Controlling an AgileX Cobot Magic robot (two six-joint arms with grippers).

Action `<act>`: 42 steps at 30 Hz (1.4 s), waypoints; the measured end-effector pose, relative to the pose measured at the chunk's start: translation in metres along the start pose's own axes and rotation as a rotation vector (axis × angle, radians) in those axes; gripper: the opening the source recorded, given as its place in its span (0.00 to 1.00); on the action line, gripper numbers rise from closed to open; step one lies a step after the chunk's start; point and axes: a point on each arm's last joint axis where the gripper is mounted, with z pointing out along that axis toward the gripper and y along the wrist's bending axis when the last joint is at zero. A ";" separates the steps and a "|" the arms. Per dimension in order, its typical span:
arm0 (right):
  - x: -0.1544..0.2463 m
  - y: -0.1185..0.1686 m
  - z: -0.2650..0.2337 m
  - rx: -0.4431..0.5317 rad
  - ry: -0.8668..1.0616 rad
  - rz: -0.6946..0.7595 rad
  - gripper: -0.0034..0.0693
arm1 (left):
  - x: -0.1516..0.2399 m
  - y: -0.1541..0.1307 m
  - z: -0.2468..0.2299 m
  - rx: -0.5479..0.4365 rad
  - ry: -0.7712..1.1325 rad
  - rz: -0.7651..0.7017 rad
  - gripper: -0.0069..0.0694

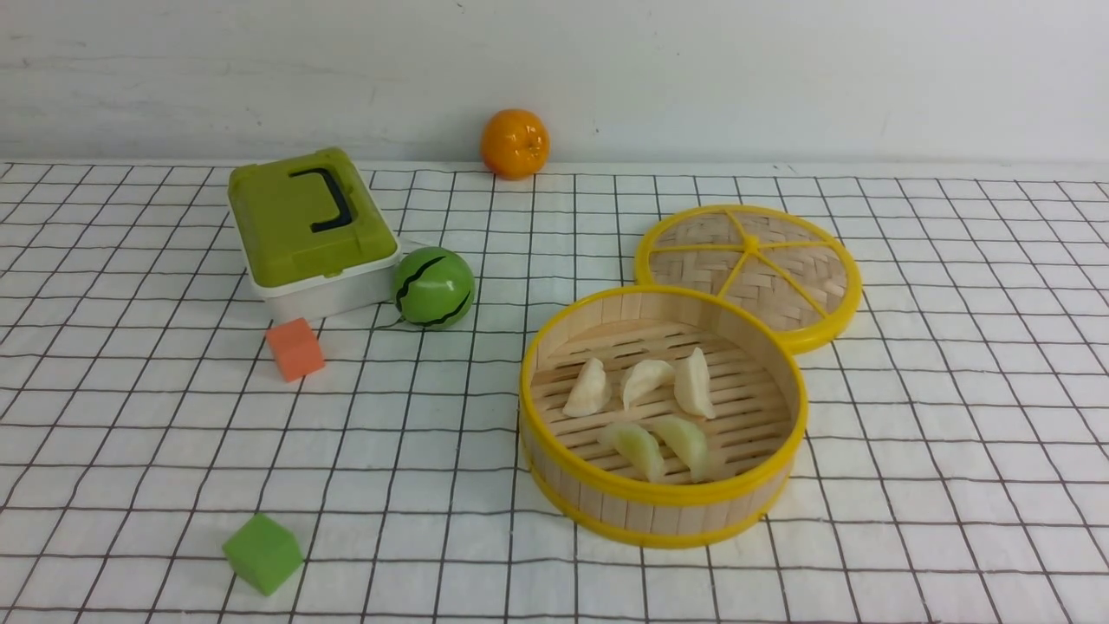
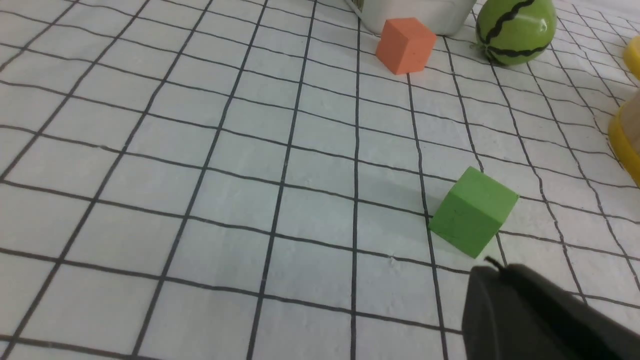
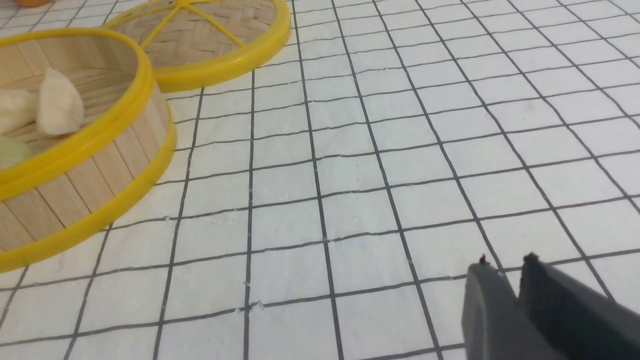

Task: Put the dumplings into the steamer on the table with the white tablecloth.

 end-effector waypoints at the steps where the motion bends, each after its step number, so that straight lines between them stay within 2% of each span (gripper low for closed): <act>1: 0.000 0.000 0.000 0.000 0.000 0.000 0.19 | 0.000 0.000 0.000 -0.001 0.000 0.003 0.07; 11: 0.000 0.000 0.000 0.000 0.000 0.000 0.20 | 0.000 0.000 0.000 -0.005 -0.001 0.081 0.07; 21: 0.000 0.000 0.000 0.000 0.000 0.000 0.22 | -0.001 0.003 0.000 -0.055 -0.013 0.069 0.07; 42: 0.000 0.000 0.000 0.000 0.000 0.000 0.25 | -0.001 0.003 0.000 -0.054 -0.017 0.069 0.07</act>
